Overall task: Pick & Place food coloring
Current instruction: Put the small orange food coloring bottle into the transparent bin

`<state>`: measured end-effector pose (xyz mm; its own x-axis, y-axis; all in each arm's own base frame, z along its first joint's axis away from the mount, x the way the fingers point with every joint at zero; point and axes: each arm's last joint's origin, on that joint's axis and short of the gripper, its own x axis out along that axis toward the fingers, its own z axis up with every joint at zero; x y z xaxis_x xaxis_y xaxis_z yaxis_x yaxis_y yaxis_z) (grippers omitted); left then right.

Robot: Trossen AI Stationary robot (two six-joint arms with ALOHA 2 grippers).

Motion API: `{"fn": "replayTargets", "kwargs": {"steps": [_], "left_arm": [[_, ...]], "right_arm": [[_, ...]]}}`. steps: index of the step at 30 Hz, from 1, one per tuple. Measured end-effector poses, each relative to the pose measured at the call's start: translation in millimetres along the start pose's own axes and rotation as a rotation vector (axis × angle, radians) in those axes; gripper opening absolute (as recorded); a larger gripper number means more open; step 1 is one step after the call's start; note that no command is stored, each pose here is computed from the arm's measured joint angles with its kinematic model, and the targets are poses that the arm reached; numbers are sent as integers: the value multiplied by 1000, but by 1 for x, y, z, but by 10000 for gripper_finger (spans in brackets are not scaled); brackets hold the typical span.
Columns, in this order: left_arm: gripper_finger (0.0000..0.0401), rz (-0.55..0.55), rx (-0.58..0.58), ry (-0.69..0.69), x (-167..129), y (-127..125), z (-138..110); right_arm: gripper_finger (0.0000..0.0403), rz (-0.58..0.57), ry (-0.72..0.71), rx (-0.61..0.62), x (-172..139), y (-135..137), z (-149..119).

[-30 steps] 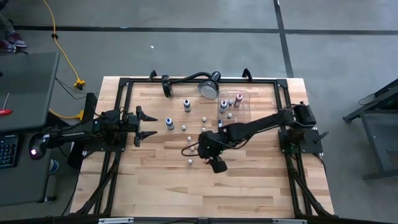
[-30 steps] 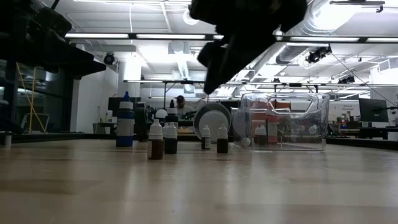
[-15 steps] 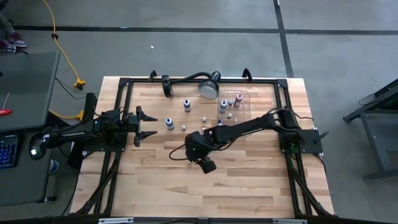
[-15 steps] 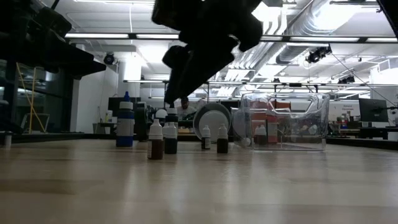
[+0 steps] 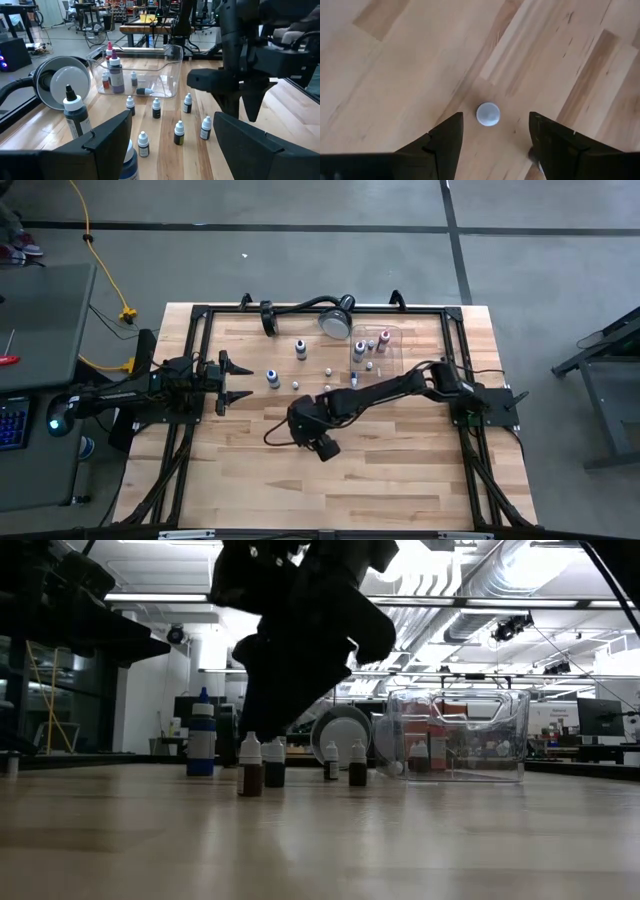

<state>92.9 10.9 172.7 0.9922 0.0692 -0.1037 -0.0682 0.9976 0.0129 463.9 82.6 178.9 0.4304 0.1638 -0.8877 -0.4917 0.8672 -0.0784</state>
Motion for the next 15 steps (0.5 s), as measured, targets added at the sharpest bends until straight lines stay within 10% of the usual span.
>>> {"fn": "replayTargets", "kwargs": {"steps": [15], "left_arm": [[278,0,0,0,0,0,0]], "right_arm": [[182,8,19,-3,4,4,-1]]}}
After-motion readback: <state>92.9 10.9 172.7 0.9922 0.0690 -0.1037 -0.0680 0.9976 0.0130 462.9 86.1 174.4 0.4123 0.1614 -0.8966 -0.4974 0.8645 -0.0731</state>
